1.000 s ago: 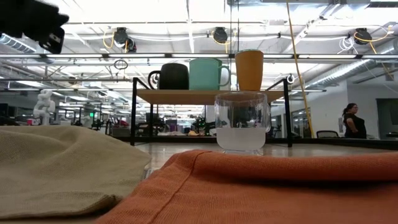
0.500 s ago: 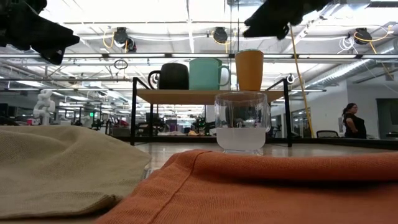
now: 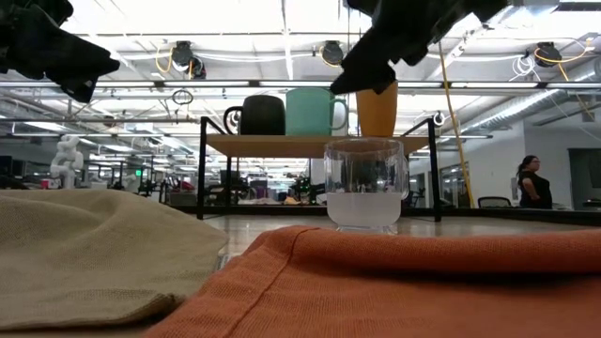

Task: Stack small to large cups/mugs on shelf
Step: Put the transparent mug on the shelf

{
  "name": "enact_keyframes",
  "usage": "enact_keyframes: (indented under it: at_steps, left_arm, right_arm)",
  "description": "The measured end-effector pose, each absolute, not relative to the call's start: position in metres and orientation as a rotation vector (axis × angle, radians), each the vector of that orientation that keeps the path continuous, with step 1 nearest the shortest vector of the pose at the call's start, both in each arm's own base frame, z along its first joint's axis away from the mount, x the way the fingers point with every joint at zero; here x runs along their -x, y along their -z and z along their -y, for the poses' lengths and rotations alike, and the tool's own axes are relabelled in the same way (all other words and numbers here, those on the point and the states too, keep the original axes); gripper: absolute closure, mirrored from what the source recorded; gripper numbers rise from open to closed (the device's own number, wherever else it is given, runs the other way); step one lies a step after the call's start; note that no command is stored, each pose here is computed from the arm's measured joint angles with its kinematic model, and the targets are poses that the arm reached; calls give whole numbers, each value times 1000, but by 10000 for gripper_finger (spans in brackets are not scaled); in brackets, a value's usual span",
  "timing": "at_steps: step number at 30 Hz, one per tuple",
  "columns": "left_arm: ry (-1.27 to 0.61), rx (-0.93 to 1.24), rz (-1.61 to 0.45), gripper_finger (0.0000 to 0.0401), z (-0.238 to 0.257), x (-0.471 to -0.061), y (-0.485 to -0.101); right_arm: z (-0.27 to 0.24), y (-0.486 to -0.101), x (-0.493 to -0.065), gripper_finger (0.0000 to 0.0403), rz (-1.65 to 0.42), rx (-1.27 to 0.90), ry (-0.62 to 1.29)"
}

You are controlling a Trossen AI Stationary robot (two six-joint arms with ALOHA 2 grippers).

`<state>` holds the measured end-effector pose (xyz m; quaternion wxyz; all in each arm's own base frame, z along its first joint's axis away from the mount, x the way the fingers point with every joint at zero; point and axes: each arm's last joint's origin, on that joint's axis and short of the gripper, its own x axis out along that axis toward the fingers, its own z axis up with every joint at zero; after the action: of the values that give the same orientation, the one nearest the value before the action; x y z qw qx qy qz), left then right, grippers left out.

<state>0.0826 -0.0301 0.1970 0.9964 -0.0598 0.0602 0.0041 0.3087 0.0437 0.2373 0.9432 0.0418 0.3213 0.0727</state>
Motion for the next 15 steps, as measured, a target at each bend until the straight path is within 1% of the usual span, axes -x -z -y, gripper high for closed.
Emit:
enact_keyframes:
  at_steps: [3, 7, 15]
  left_arm:
    - [-9, 124, -123, 308, 30, -83, -197]
    - [-9, 124, -123, 308, 30, -83, -197]
    - [-10, 134, -127, 308, 30, -83, -196]
  right_arm:
    - [-45, -229, -310, 183, -710, -112, -187]
    - [-42, -219, -308, 183, -795, -107, -171]
    - [-34, -211, -312, 183, -817, -109, -148]
